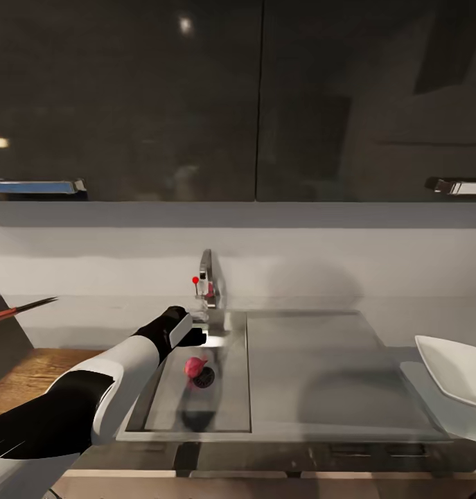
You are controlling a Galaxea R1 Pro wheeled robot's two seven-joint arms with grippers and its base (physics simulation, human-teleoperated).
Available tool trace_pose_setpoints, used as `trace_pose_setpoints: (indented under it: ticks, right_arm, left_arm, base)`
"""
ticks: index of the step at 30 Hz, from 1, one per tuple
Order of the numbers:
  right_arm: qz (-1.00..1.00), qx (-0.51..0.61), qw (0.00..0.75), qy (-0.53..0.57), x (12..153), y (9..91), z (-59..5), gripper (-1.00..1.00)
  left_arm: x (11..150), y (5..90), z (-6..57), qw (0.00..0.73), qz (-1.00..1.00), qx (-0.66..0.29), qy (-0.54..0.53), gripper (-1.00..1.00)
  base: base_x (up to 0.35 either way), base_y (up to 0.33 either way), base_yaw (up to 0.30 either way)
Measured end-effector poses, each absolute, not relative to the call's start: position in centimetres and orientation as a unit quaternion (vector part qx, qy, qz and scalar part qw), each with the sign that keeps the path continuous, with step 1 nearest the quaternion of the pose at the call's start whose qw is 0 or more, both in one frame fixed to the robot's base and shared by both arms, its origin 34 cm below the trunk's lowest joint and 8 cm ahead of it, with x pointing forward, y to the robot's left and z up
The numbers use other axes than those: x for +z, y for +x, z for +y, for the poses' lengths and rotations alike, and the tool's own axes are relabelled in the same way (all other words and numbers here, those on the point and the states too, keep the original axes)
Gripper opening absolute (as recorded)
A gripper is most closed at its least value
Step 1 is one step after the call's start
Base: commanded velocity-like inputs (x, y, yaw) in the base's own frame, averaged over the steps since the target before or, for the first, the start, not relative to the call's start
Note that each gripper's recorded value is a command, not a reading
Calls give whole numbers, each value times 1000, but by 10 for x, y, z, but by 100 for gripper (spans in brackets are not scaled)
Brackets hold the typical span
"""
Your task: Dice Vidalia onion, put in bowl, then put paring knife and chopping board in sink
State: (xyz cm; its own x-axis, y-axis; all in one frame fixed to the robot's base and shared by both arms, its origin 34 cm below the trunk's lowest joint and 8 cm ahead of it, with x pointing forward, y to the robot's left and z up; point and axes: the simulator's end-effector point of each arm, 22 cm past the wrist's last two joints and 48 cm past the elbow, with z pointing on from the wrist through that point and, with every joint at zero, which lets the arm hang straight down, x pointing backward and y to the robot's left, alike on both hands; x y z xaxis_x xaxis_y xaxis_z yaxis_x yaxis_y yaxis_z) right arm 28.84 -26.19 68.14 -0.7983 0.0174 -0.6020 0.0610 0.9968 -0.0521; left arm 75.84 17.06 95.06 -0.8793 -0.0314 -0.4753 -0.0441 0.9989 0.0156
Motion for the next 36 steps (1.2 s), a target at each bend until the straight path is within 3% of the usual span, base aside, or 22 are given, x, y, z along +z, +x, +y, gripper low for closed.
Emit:
trace_pose_setpoints:
  ticks: [36]
  right_arm:
    - [956,-35,290,20,672,270,-262,100]
  left_arm:
    - [910,751,171,213,977,15,-19,100]
  base:
    - [13,-22,0]
